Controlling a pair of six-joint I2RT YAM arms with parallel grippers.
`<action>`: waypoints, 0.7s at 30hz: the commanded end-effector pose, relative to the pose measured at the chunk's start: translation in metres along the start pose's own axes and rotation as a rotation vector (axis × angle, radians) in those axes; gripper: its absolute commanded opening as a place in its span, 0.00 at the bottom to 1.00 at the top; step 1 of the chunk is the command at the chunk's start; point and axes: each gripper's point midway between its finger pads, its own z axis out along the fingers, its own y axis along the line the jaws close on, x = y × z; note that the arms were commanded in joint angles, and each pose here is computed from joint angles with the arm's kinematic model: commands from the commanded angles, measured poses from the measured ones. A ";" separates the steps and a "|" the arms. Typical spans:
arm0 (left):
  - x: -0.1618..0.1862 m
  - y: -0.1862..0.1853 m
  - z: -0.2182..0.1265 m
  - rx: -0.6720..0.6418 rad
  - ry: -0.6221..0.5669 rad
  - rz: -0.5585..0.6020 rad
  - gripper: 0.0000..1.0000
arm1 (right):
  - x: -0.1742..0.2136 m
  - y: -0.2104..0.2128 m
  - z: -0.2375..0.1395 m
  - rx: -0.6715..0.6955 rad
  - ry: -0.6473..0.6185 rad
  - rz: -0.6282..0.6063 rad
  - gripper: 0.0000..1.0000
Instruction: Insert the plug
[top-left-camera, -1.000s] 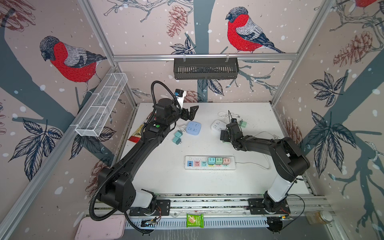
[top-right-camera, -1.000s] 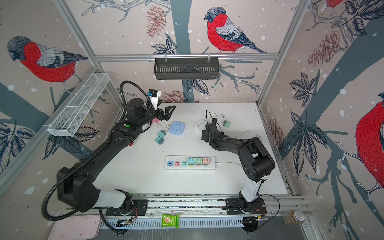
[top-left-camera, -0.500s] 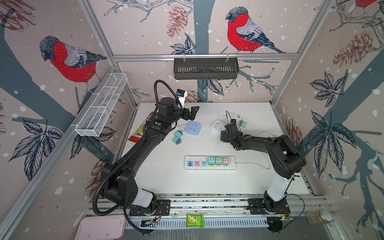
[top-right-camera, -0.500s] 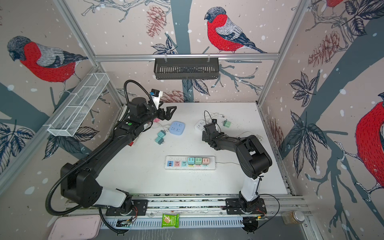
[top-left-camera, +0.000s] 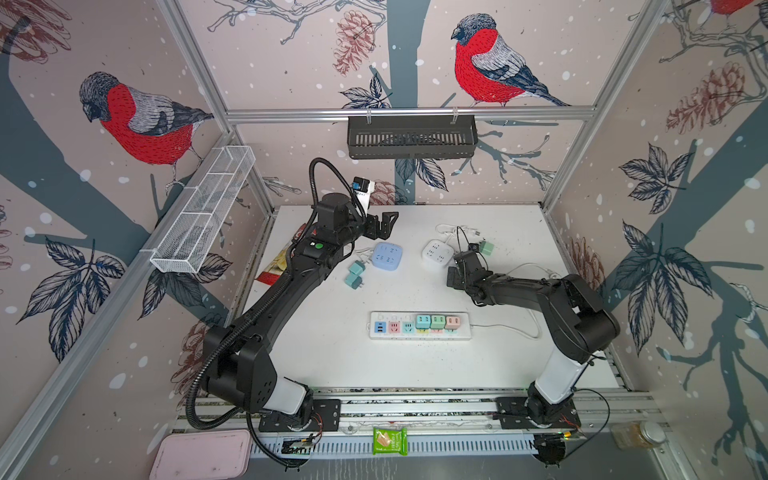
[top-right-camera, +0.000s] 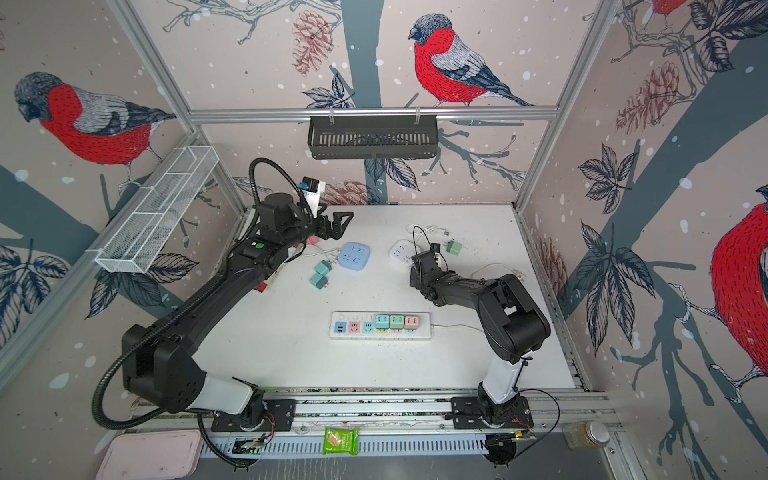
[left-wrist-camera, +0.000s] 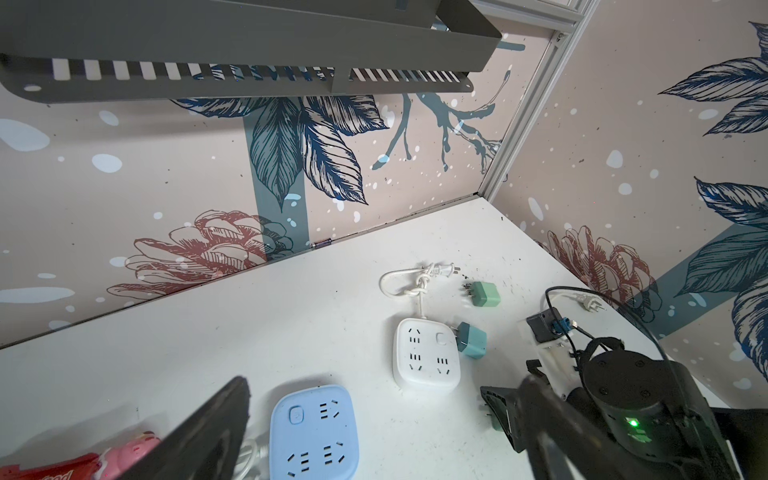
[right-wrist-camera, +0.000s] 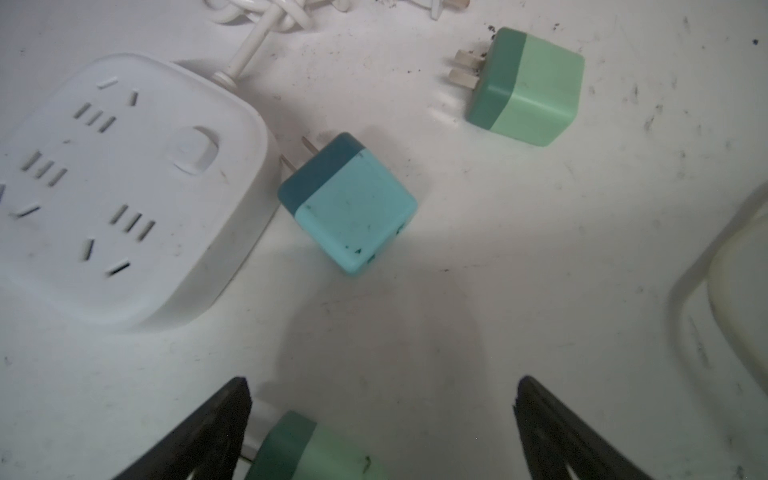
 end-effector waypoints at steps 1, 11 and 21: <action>-0.009 -0.004 -0.007 0.008 -0.024 -0.005 0.99 | -0.007 0.001 -0.008 -0.011 -0.036 0.047 1.00; -0.014 -0.007 -0.011 0.016 -0.034 -0.008 0.99 | 0.013 -0.020 -0.028 0.000 -0.045 0.078 1.00; -0.019 -0.011 -0.017 0.030 -0.055 -0.018 0.99 | 0.033 -0.013 -0.053 -0.099 -0.017 0.087 1.00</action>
